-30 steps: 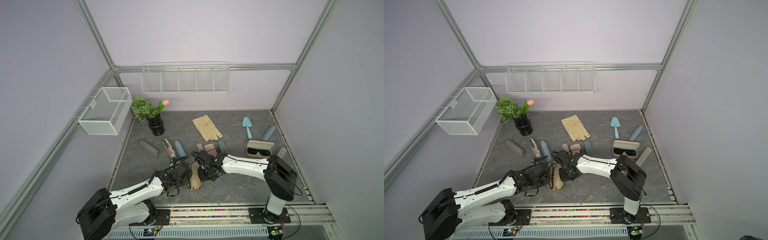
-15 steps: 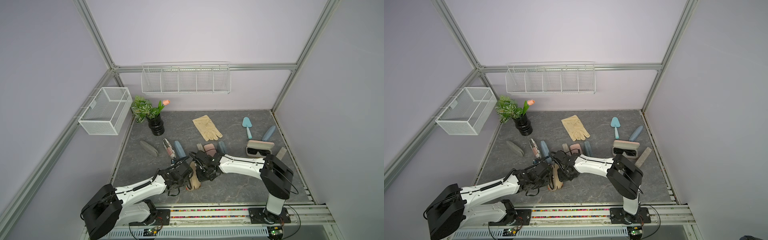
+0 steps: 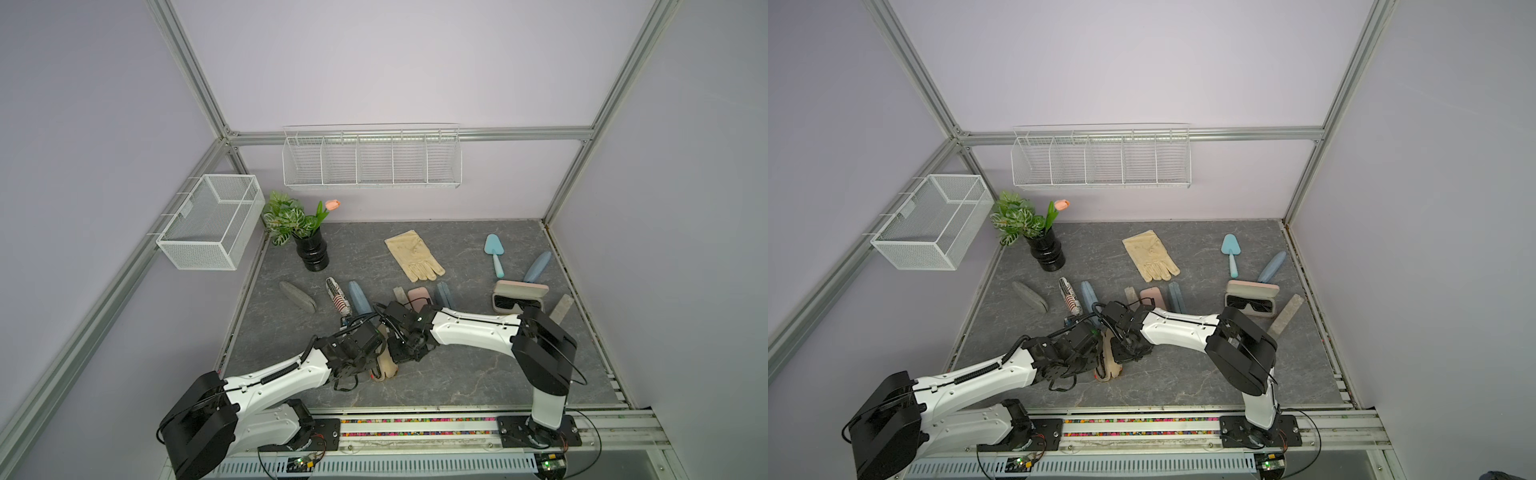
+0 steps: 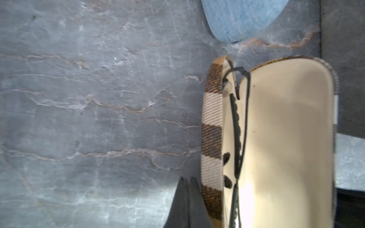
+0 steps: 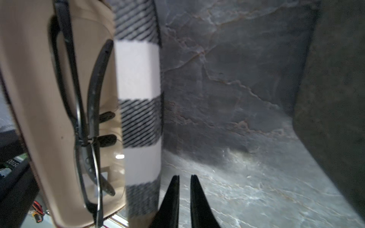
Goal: Close the glasses case
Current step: Close the glasses case at the center of the board.
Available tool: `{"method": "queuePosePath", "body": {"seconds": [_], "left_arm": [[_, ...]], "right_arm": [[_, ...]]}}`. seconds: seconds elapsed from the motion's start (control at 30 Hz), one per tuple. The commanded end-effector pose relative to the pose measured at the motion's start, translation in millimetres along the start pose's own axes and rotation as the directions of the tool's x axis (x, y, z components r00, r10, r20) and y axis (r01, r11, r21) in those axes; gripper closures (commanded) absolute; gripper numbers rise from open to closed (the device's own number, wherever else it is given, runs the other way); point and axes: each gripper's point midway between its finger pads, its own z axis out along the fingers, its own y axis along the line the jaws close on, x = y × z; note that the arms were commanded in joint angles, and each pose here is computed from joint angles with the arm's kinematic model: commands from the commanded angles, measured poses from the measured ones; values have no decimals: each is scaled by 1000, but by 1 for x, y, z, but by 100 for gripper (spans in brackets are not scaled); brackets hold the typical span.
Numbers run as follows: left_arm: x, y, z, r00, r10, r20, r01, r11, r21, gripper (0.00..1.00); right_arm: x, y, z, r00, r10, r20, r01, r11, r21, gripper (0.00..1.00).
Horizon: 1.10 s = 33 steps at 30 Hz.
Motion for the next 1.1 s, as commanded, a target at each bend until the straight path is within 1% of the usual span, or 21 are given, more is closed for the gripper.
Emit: {"method": "queuePosePath", "body": {"seconds": [0.0,0.17,0.7,0.9,1.07], "left_arm": [[-28,-52,-26,997,-41,72,26,981,194,100],[-27,-53,-25,997,-40,68,26,980,198,100],[-31,-68,-23,998,-20,63,6,977,215,100],[-31,-63,-25,997,-26,70,11,978,207,100],[-33,-48,-30,995,-33,96,17,985,170,100]], "right_arm": [[2,33,1,999,-36,-4,35,995,-94,85],[0,42,0,999,-45,0,44,992,-121,84],[2,60,6,998,-67,-16,63,987,-148,84],[2,56,6,998,-61,-12,59,990,-131,84],[1,45,2,999,-40,9,41,994,-99,84]]}}
